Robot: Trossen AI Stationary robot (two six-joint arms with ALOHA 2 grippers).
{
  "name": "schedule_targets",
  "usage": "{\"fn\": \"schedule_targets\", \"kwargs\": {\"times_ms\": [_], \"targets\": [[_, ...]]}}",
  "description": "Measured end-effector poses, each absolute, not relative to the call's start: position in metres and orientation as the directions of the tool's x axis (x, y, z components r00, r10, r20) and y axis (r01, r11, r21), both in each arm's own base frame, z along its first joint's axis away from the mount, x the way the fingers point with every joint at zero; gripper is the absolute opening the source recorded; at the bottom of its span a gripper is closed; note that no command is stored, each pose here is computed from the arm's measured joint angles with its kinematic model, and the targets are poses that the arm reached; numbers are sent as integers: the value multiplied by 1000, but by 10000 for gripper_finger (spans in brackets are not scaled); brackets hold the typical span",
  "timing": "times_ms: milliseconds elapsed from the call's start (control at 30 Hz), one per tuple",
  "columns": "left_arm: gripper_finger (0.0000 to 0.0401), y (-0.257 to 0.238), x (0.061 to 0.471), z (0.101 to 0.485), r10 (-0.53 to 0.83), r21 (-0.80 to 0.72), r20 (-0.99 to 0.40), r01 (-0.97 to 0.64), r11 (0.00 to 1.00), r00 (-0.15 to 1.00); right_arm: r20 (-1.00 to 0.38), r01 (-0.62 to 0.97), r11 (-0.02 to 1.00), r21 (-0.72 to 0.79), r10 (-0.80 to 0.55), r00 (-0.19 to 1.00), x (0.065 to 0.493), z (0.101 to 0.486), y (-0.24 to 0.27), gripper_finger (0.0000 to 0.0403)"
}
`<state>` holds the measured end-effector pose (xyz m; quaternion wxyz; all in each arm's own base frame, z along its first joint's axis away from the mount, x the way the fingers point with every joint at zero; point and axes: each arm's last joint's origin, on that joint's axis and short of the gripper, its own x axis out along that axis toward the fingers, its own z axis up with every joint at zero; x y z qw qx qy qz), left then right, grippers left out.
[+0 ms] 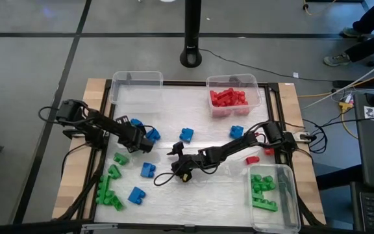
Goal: Sort blocks
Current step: Put the green game piece into the bottom right transparent bin
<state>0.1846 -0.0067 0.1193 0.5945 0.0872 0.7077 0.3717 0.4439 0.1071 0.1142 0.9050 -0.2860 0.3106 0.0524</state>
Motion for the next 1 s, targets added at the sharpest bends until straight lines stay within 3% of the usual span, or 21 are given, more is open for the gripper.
{"fn": "schedule_targets", "kwargs": {"times_ms": [500,800,1000], "targets": [[9,-8,182,118,642,686,-726,-327,650,-246,-592,-274,829,-488,-83,802,444,114,107,374],[0,-20,183,126,625,664,-745,-357,657,-234,-595,-276,828,-487,-84,799,444,114,107,374],[1,-31,188,141,616,616,-775,-385,687,-141,-592,-256,850,-461,-80,802,444,114,107,374]]}}
